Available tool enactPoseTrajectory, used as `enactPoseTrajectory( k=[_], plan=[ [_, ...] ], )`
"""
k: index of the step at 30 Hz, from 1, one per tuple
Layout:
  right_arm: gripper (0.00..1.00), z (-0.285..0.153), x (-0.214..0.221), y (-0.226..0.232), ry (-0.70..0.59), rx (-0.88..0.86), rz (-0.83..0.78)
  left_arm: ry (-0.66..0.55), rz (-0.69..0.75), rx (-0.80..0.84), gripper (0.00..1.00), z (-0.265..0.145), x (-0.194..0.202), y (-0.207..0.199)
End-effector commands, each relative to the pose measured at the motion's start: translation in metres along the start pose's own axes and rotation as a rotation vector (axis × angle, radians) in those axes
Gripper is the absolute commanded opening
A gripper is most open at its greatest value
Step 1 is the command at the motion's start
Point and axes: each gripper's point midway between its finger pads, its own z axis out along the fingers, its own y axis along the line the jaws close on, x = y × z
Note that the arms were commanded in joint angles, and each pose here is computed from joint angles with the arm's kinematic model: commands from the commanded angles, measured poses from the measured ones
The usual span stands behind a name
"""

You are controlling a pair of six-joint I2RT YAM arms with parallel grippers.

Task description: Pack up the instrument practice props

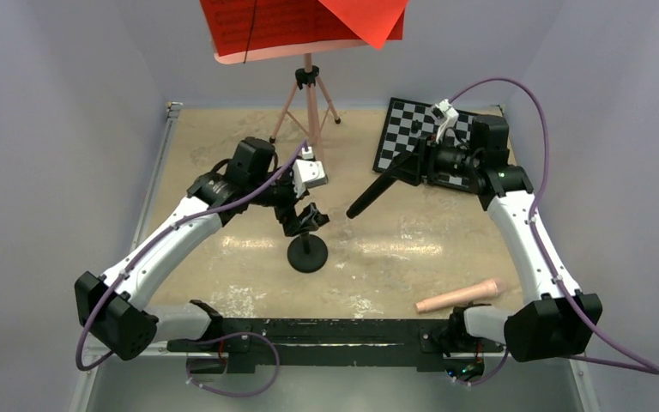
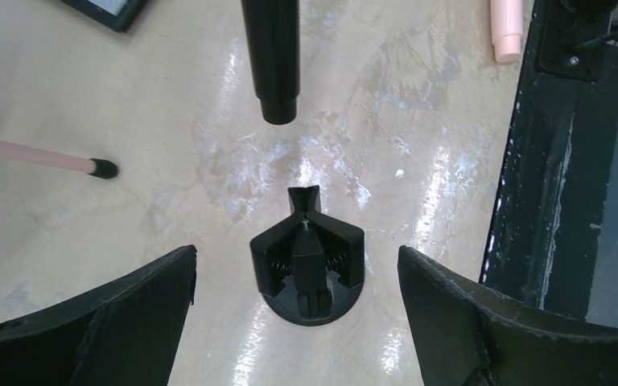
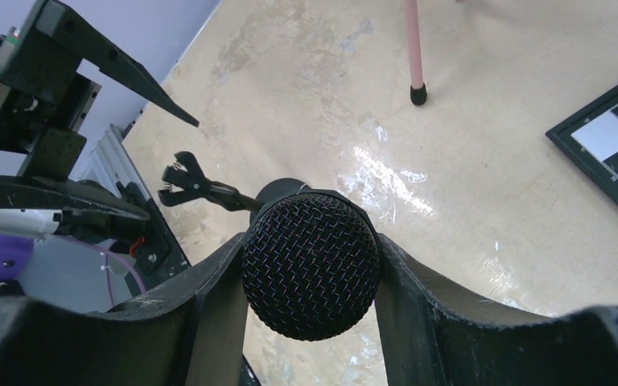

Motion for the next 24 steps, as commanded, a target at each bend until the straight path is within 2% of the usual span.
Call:
enactPoseTrajectory(
  k=[1, 6, 10, 13, 19, 24],
  plan=[
    [0.00, -0.027, -0.034, 0.037, -0.086, -0.036, -0.168, -0.158, 0.090, -0.136, 1.00, -0.038, -0.059, 0.010],
    [0.00, -0.046, -0.056, 0.077, -0.129, -0.138, -0.225, -0.320, 0.128, -0.125, 0.97, -0.056, -0.132, 0.013],
    [0.00, -0.052, -0.071, 0.106, -0.138, -0.270, -0.198, -0.402, 0.164, -0.005, 0.93, -0.054, -0.176, 0.000],
    [0.00, -0.052, -0.081, 0.117, -0.153, -0.332, -0.174, -0.398, 0.202, 0.052, 0.92, -0.038, -0.188, -0.012],
    [0.00, -0.051, -0.089, 0.127, -0.162, -0.362, -0.178, -0.385, 0.127, 0.073, 0.95, -0.018, -0.201, -0.016],
    [0.00, -0.050, -0.091, 0.135, -0.170, -0.387, -0.180, -0.336, 0.078, 0.092, 0.91, -0.003, -0.196, -0.021]
  ],
)
